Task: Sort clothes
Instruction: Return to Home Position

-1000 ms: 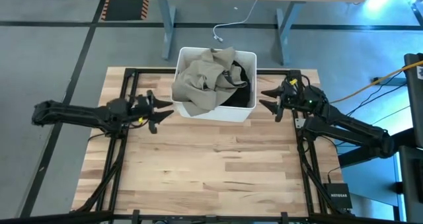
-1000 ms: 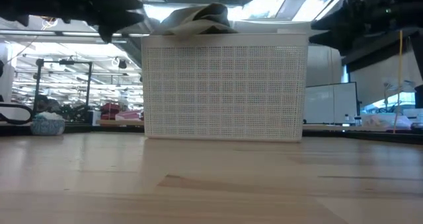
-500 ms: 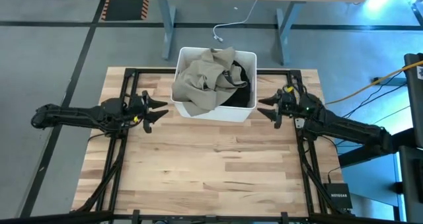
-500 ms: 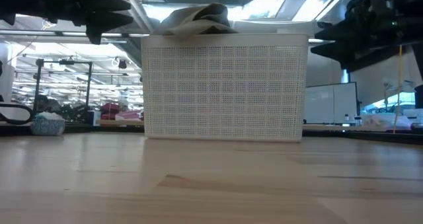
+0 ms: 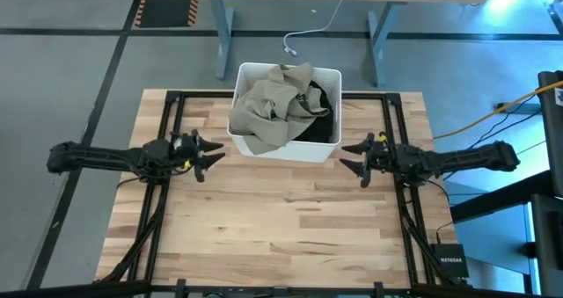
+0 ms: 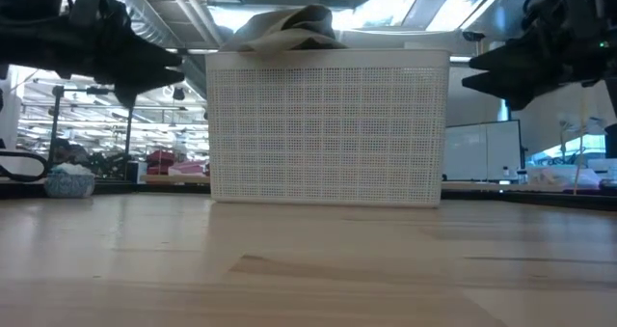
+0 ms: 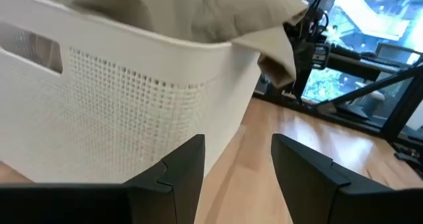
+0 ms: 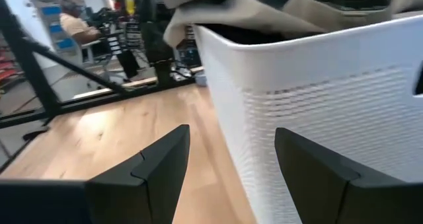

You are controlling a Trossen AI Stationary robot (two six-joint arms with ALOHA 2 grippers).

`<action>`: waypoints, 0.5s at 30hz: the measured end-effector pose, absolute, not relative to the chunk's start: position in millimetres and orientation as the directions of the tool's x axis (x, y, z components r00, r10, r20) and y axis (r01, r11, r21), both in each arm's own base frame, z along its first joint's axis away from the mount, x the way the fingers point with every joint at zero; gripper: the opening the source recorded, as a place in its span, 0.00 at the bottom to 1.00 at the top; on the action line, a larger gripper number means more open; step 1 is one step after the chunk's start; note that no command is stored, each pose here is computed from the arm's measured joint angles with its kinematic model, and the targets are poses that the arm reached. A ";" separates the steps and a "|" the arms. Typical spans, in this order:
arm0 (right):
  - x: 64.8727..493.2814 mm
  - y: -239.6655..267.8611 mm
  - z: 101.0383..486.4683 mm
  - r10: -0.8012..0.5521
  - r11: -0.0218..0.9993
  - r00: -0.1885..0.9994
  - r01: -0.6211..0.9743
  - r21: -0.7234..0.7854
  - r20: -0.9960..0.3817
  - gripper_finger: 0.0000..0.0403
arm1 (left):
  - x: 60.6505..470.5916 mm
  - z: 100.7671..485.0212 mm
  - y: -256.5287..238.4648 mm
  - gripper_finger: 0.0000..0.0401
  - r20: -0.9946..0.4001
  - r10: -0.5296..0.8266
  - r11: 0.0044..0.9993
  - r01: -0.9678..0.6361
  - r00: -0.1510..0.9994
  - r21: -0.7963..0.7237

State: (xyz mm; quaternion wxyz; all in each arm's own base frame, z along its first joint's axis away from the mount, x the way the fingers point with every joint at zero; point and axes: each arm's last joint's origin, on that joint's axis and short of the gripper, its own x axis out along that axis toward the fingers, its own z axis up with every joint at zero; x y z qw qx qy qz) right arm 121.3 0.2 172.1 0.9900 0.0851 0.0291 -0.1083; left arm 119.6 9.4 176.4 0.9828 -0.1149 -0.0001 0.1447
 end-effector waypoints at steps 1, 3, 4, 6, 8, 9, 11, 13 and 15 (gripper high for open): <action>121.3 1.4 172.1 -0.199 0.964 0.977 0.210 0.162 -0.076 0.60 | 118.9 175.3 9.4 0.42 -0.042 0.284 0.932 -0.286 0.958 -0.222; 121.2 3.1 171.0 -0.186 0.965 0.979 0.198 0.172 -0.087 0.60 | 117.3 173.5 9.3 0.42 -0.061 0.284 0.934 -0.290 0.957 -0.210; 121.1 3.6 169.9 -0.182 0.964 0.978 0.197 0.177 -0.098 0.60 | 116.3 172.4 9.4 0.42 -0.072 0.284 0.934 -0.293 0.956 -0.205; 120.8 3.3 167.4 -0.184 0.960 0.975 0.206 0.192 -0.123 0.60 | 114.1 170.8 9.8 0.42 -0.088 0.288 0.932 -0.300 0.954 -0.206; 120.3 3.2 164.0 -0.185 0.956 0.970 0.215 0.198 -0.158 0.60 | 111.6 170.6 9.7 0.42 -0.089 0.287 0.929 -0.300 0.954 -0.217; 119.9 3.2 161.8 -0.183 0.959 0.966 0.216 0.182 -0.180 0.60 | 110.4 170.8 9.7 0.42 -0.087 0.287 0.928 -0.299 0.954 -0.221; 119.2 2.9 158.7 -0.186 0.962 0.959 0.222 0.161 -0.212 0.60 | 107.5 172.0 9.6 0.42 -0.072 0.287 0.928 -0.296 0.955 -0.228; 118.6 1.1 157.3 -0.243 0.948 0.944 0.280 0.152 -0.223 0.60 | 104.7 172.9 9.6 0.42 -0.059 0.286 0.928 -0.292 0.956 -0.231; 117.9 0.0 157.0 -0.280 0.939 0.934 0.315 0.141 -0.224 0.60 | 101.4 173.2 9.5 0.42 -0.051 0.286 0.928 -0.290 0.957 -0.233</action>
